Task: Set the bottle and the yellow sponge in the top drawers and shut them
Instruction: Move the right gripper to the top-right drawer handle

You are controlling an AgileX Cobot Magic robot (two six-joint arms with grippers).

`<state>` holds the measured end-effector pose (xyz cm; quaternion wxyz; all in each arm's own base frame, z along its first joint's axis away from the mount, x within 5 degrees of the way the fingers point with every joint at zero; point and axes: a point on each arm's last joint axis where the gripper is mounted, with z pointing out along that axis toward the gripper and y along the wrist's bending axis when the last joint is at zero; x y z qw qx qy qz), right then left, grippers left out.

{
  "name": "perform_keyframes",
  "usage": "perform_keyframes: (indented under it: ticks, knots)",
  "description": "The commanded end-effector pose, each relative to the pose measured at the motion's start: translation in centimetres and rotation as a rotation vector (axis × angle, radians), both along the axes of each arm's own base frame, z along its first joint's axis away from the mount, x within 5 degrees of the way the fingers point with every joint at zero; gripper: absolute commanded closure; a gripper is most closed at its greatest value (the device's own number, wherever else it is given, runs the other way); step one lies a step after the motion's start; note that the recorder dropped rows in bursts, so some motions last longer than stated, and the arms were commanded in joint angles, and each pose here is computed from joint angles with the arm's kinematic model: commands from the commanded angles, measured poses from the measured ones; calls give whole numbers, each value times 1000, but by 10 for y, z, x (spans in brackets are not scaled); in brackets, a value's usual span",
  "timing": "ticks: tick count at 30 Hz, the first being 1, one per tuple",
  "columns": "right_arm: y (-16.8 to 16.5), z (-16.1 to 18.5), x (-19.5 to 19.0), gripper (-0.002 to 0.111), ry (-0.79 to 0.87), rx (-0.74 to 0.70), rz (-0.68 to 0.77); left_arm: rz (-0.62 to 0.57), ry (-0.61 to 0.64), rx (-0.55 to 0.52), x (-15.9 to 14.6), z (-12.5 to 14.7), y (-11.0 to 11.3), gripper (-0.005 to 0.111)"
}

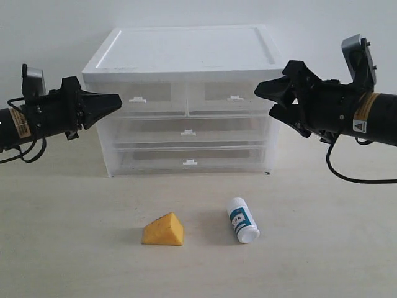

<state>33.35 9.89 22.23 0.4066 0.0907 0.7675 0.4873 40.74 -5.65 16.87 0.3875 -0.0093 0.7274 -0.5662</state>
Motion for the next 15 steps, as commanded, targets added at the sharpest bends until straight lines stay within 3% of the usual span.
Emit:
perform_keyframes:
  ticks: [1, 9, 15]
  knots:
    - [10, -10, 14, 56, 50, 25, 15, 82, -9, -37, 7, 5, 5, 103]
    - [50, -22, 43, 56, 66, 41, 78, 87, -15, -37, 7, 5, 6, 103]
    - [52, -21, 53, 56, 53, 58, 65, 74, -26, -51, 7, 7, 5, 103]
